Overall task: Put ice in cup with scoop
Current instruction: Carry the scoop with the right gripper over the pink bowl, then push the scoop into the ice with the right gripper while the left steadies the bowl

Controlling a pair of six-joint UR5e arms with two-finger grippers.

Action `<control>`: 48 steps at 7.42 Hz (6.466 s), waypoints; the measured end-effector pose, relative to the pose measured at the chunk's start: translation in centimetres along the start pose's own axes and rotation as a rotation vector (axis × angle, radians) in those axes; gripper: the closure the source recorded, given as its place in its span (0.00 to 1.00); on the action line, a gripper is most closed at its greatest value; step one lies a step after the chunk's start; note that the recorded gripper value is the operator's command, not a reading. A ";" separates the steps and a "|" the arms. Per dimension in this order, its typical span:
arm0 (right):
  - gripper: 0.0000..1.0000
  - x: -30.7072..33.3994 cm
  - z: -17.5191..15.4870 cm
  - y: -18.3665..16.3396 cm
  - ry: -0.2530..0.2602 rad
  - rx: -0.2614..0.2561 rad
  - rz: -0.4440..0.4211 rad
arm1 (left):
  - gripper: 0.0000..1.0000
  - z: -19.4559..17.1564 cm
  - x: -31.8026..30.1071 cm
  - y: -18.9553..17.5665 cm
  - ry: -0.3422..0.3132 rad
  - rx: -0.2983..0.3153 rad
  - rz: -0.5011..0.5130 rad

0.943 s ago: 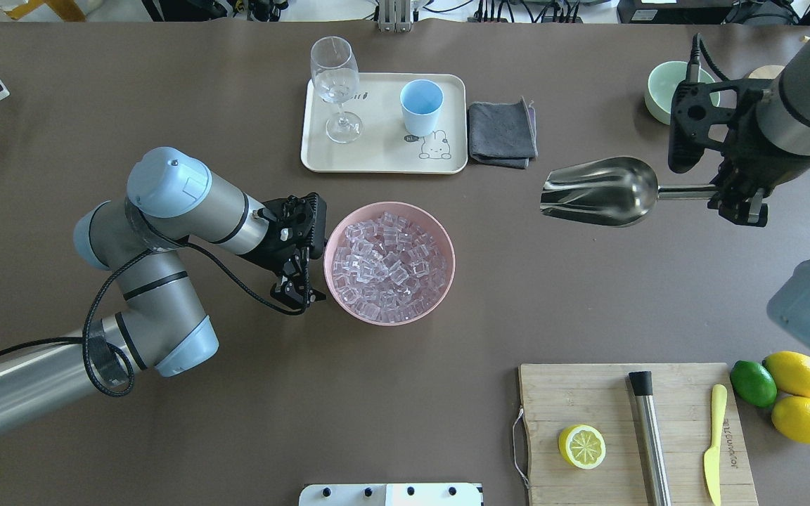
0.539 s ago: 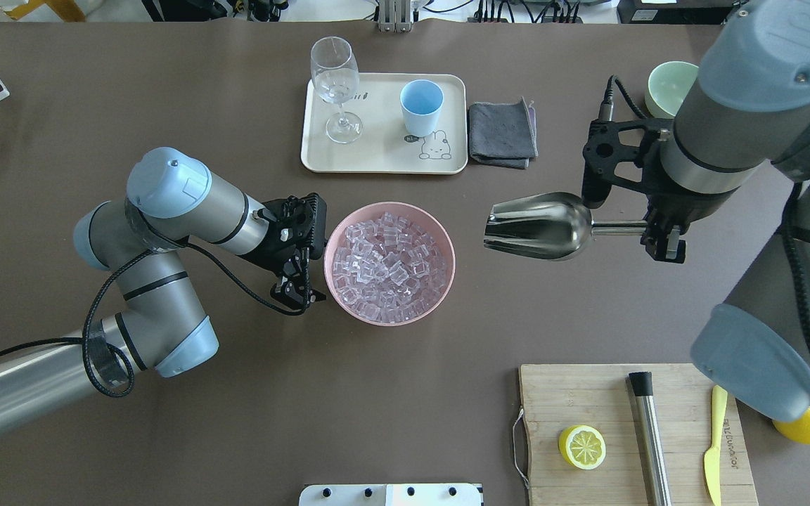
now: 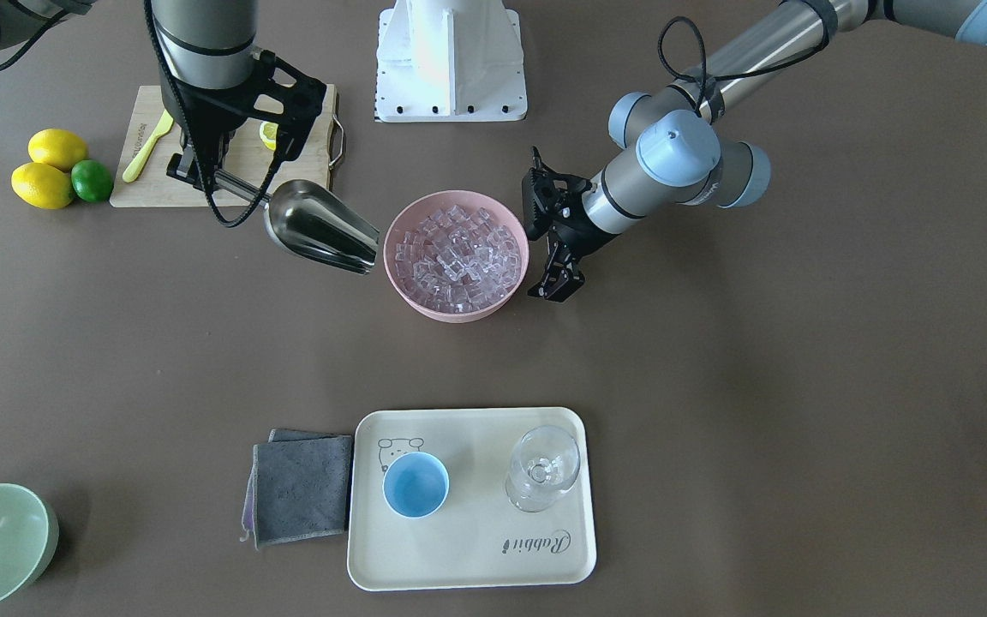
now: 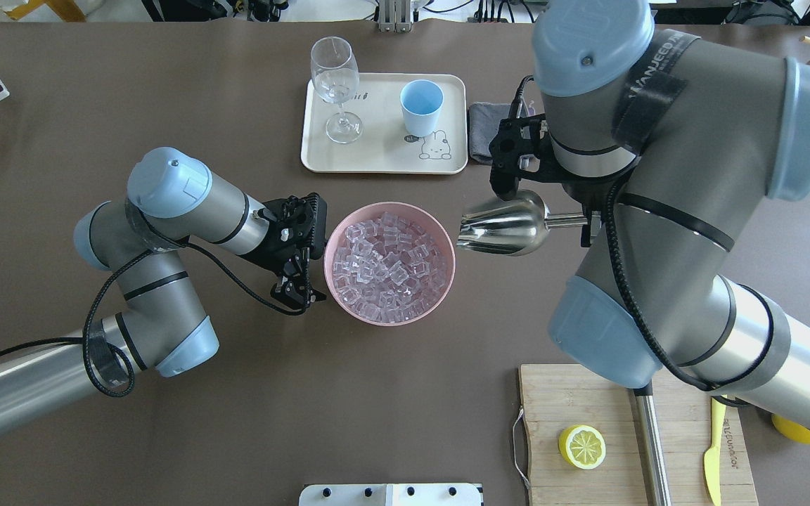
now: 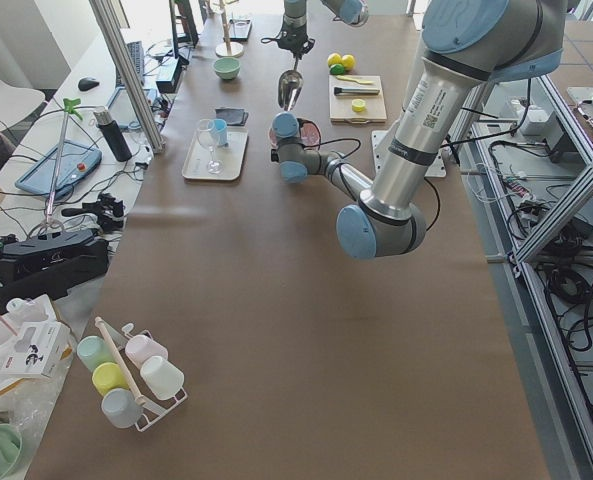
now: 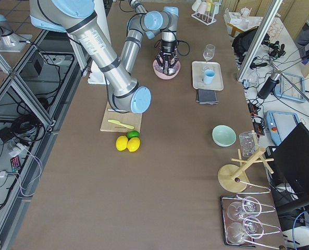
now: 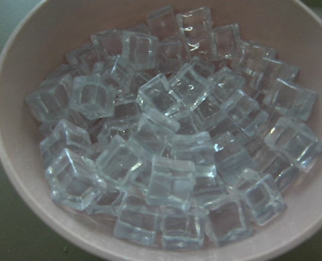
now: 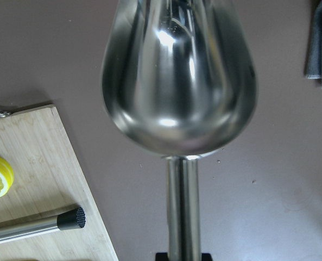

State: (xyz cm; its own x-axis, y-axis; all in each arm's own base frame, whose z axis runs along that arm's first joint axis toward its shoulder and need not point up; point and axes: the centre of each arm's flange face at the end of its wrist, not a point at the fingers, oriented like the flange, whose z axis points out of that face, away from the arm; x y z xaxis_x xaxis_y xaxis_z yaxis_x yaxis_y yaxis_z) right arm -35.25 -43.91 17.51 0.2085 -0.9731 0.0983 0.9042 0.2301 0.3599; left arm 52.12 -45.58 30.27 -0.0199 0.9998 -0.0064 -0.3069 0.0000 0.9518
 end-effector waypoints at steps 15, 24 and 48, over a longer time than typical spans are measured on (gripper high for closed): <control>1.00 -3.1 1.0 -16.7 -0.020 -0.275 -0.042 | 0.01 0.0 0.0 -0.1 0.001 0.001 -0.019; 1.00 -4.2 4.3 -15.4 0.064 -0.050 -0.087 | 0.01 -0.1 0.1 0.1 0.005 0.002 -0.022; 1.00 -2.9 9.8 -6.5 -0.064 0.393 -0.004 | 0.01 -0.3 -0.1 0.6 0.017 -0.001 -0.048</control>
State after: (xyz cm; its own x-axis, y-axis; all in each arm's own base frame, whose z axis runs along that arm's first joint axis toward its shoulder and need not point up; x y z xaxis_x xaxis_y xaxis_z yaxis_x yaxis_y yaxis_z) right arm -45.38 -42.49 23.95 0.1707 -0.9740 0.1491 0.6905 0.2262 0.6870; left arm 51.62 -45.70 30.75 -0.0215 0.9981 -0.0575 -0.3087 0.0481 0.9499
